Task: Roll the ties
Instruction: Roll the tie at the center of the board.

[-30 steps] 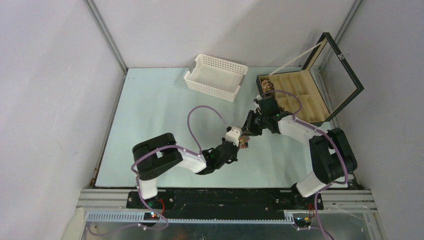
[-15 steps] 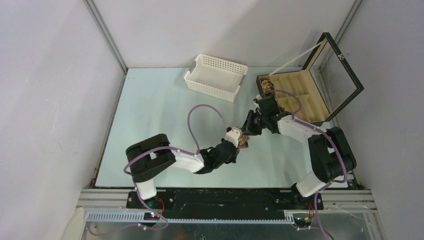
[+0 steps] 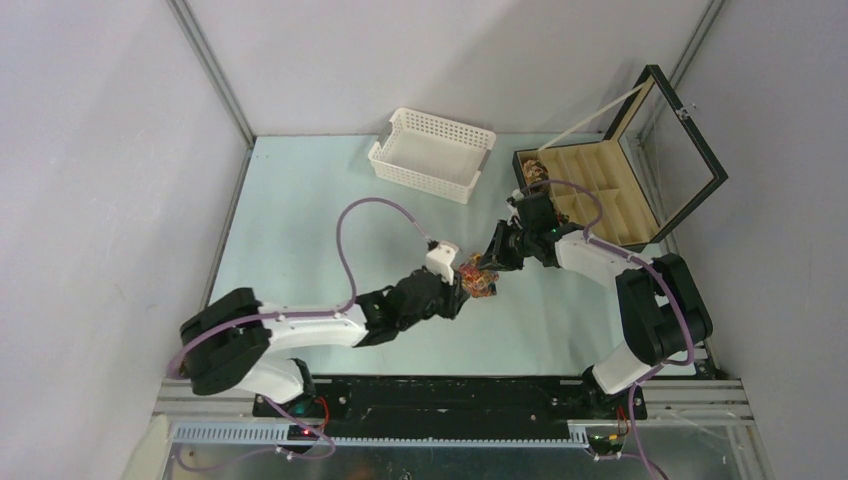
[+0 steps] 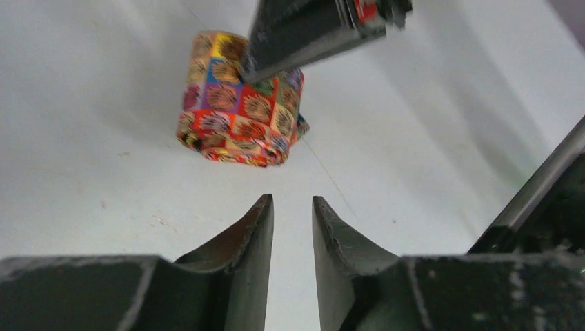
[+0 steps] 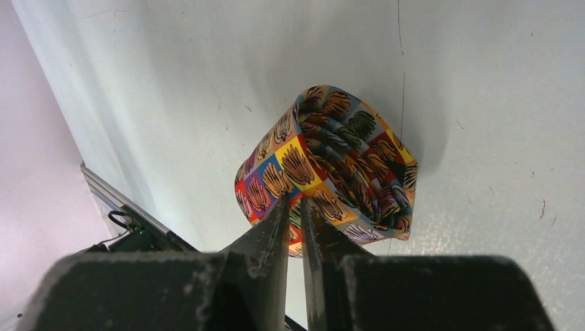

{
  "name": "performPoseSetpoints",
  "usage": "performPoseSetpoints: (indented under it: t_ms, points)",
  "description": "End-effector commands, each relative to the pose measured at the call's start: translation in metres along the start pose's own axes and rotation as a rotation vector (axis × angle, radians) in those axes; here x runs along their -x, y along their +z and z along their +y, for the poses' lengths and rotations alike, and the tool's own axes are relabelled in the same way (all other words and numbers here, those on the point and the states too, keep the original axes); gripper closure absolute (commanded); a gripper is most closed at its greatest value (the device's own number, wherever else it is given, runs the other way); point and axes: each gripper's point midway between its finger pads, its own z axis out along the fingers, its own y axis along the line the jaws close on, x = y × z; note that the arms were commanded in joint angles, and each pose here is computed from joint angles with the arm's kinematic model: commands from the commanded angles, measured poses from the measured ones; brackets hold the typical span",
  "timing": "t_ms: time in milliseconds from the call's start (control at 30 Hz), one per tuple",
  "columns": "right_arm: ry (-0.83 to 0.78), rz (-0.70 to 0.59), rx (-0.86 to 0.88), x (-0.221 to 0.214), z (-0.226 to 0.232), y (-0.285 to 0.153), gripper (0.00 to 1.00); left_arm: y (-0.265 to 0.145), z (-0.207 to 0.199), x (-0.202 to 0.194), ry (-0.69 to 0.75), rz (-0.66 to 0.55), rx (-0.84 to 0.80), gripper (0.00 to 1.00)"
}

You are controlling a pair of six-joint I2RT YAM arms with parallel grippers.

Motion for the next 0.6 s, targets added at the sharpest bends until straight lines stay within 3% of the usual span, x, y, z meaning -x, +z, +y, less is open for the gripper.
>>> performPoseSetpoints:
  t_ms: [0,133,233,567]
  points:
    - [-0.019,-0.025,0.006,0.005,0.001,0.001,0.86,-0.016,0.004,0.044,-0.091,-0.052,-0.062,0.64]
    - [-0.015,-0.023,0.013,0.005,0.002,0.003,0.86,-0.017,0.015,0.073,-0.140,-0.074,-0.107,0.52]
    - [-0.011,-0.021,0.015,0.005,0.003,0.003,0.86,-0.007,0.019,0.081,-0.124,-0.002,-0.160,0.44]
    - [-0.012,-0.022,0.021,0.005,0.005,0.002,0.87,0.032,0.026,0.055,-0.115,0.212,-0.244,0.26]
